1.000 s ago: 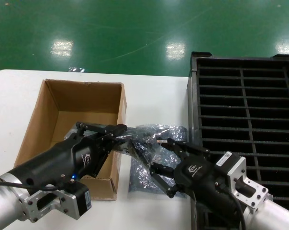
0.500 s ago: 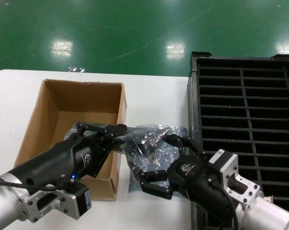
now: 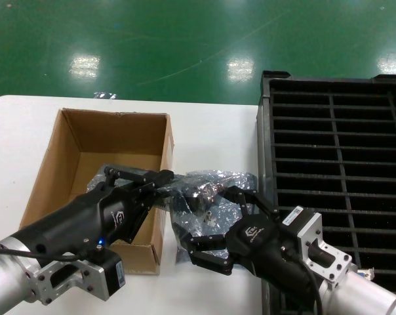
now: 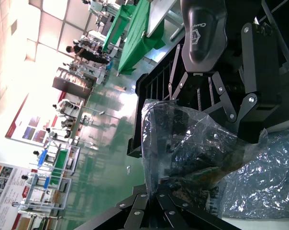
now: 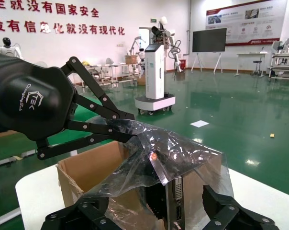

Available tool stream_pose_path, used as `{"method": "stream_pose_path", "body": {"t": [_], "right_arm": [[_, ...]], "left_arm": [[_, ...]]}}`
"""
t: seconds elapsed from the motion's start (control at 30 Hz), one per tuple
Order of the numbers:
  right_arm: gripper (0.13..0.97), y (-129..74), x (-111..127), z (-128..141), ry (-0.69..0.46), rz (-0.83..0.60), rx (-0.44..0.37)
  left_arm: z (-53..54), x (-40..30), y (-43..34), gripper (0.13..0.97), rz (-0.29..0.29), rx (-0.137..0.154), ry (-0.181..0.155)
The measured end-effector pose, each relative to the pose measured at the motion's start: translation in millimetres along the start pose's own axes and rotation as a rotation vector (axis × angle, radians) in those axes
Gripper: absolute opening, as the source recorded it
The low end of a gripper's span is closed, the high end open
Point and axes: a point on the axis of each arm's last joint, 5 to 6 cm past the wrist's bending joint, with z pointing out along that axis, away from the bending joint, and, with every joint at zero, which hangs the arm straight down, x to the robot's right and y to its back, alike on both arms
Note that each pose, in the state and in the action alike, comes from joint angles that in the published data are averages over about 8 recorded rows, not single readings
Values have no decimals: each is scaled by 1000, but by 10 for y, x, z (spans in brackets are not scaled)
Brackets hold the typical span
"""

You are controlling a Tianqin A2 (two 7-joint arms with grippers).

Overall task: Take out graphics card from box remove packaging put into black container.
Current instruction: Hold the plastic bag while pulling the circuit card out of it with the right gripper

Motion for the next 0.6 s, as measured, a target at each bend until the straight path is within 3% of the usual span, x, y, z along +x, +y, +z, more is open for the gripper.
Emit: {"method": "stream_pose_path", "body": {"t": [0.4,0.6], "right_arm": [[582,6,-39,-18,-1,7,5],[457,26,-8,20,2,12,7]], "left_arm": [[0,0,0,138,0,0,0],[0,0,0,138,0,0,0]]}}
